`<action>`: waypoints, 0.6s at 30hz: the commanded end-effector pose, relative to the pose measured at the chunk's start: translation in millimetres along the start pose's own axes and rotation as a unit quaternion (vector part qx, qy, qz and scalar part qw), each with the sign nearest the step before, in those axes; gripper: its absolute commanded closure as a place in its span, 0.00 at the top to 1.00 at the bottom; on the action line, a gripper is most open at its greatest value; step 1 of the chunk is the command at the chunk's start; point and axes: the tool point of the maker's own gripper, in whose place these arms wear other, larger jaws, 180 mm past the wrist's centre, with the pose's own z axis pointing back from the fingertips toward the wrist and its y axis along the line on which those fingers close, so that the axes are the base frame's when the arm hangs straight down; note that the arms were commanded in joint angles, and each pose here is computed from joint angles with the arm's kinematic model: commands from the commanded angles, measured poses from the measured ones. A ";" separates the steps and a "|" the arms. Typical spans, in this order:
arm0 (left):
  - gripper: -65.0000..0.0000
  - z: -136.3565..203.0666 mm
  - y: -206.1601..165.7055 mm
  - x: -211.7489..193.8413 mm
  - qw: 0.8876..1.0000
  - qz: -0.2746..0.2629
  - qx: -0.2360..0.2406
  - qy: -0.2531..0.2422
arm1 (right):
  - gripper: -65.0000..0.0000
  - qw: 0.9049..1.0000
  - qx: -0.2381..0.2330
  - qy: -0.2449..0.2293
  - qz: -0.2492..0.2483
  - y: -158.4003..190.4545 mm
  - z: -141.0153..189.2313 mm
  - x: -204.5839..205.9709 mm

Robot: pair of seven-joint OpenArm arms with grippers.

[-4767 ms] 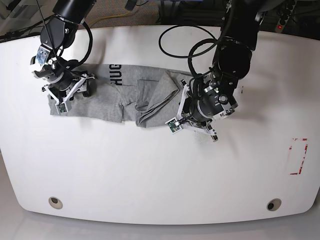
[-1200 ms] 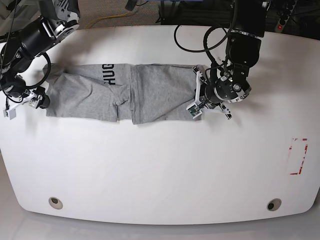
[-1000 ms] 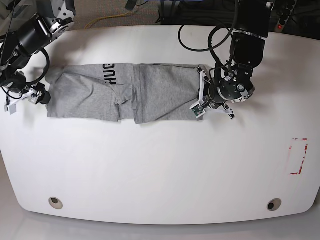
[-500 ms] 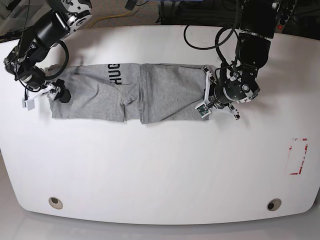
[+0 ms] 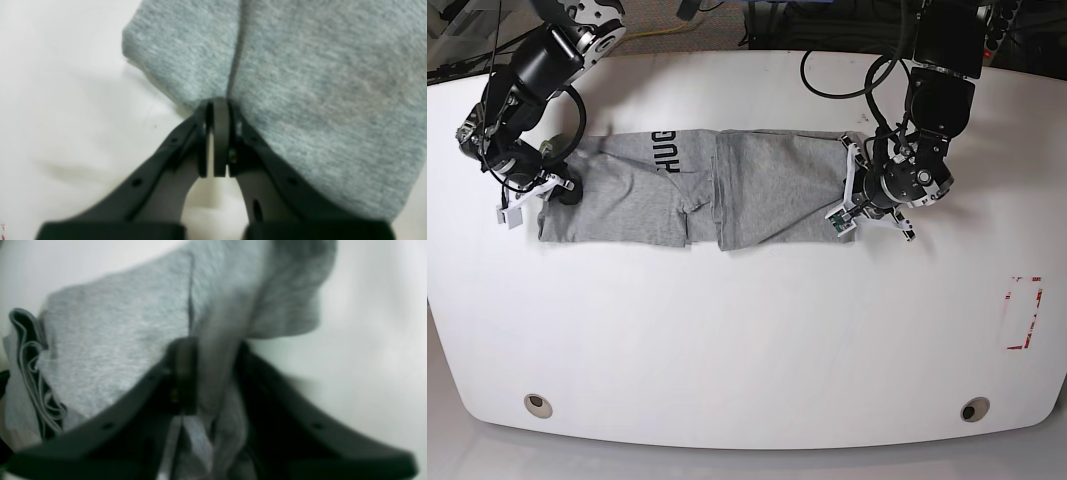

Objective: Fold the T-shirt properly
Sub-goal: 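Grasp the shirt end with the right gripper and lift it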

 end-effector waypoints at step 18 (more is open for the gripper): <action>0.01 -6.3 -11.3 8.4 1.000 0.003 -0.005 0.012 | 0.00 0.982 0.000 -0.084 0.167 56.8 69.1 63.7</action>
